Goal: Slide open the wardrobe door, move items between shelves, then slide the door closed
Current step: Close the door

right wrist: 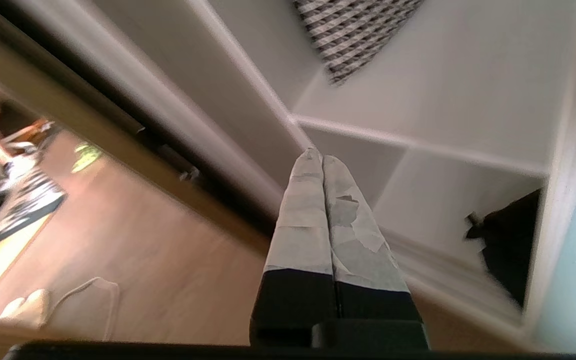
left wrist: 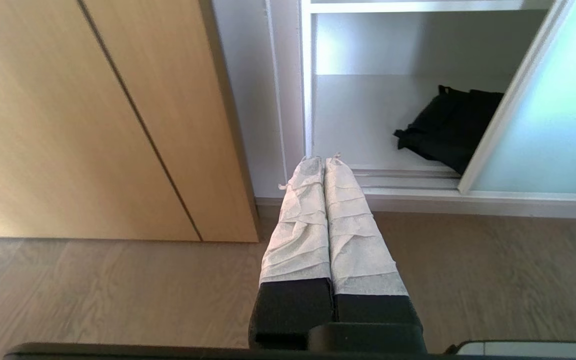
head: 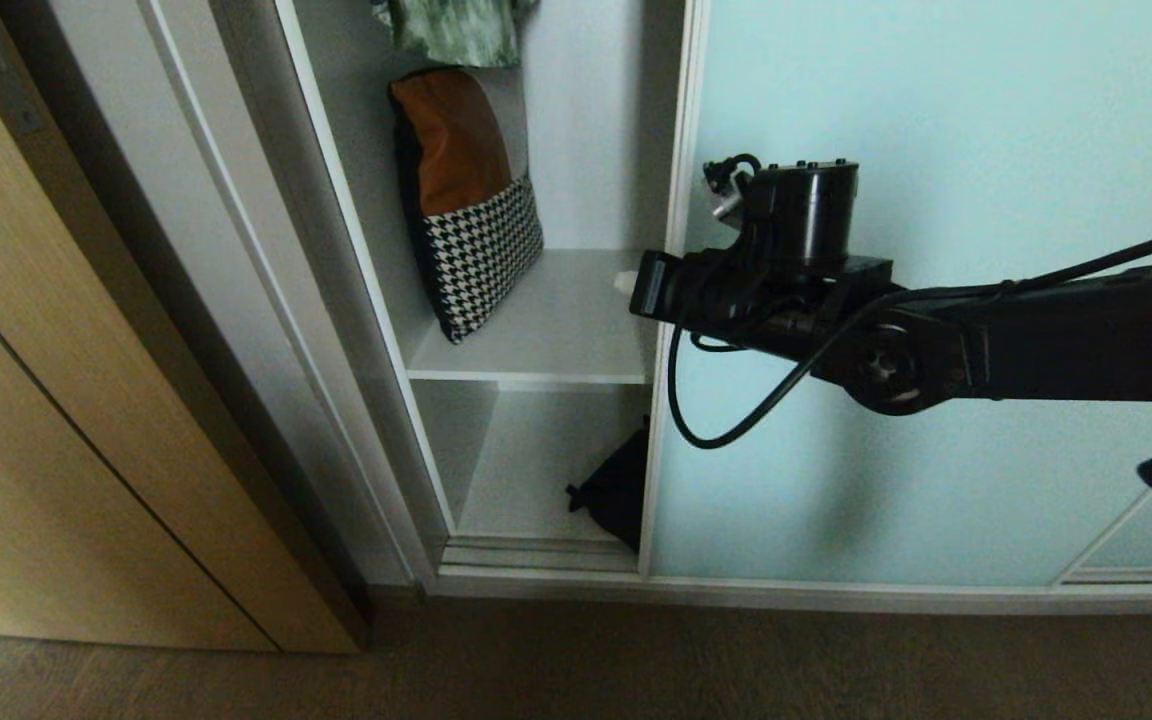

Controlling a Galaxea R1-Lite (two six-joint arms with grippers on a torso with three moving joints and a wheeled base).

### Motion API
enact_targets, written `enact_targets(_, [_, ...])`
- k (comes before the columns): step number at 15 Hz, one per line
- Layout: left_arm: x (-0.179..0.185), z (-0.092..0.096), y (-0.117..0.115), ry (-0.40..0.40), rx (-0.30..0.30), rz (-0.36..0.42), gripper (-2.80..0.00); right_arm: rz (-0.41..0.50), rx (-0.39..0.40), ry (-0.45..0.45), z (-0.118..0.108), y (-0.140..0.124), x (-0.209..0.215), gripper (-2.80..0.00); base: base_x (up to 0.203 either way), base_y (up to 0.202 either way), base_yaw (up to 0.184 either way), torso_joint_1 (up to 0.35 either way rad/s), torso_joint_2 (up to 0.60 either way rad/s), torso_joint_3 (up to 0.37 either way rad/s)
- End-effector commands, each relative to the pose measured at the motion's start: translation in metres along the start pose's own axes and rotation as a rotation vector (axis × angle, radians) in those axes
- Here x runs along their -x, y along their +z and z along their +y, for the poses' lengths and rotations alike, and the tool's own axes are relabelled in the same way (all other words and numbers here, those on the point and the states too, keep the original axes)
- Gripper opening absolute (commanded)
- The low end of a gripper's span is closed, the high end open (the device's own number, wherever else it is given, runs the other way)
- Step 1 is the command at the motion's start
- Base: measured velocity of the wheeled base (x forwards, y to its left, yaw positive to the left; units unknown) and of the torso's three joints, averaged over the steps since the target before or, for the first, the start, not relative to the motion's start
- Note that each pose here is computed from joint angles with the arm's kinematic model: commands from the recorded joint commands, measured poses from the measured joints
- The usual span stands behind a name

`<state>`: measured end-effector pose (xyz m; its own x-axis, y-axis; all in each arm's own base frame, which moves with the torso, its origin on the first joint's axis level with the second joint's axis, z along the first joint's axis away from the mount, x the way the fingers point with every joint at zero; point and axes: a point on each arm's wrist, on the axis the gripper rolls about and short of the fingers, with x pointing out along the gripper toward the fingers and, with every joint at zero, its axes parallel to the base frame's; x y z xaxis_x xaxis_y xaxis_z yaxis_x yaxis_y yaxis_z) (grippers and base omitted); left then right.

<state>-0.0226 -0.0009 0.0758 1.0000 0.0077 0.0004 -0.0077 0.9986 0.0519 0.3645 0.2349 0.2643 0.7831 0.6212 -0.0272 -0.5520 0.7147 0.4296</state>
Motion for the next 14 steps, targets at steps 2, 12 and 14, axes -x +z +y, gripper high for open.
enact_targets(2, [0.0, 0.0, 0.0, 0.0, 0.0, 0.002, -2.8, -0.048, -0.083, 0.012, 0.026, 0.026, 0.051, -2.8, 0.0, 0.0, 0.0, 0.0, 0.0, 0.0])
enact_targets(12, [0.0, 0.0, 0.0, 0.001, 0.0, 0.002, -2.8, -0.035, -0.449, -0.193, -0.031, 0.04, 0.033, -2.8, 0.0, 0.0, 0.0, 0.0, 0.0, 0.0])
enact_targets(14, [0.0, 0.0, 0.0, 0.001, 0.0, 0.002, -2.8, -0.024, -0.462, -0.212, -0.037, 0.04, 0.027, -2.8, 0.0, 0.0, 0.0, 0.0, 0.0, 0.0])
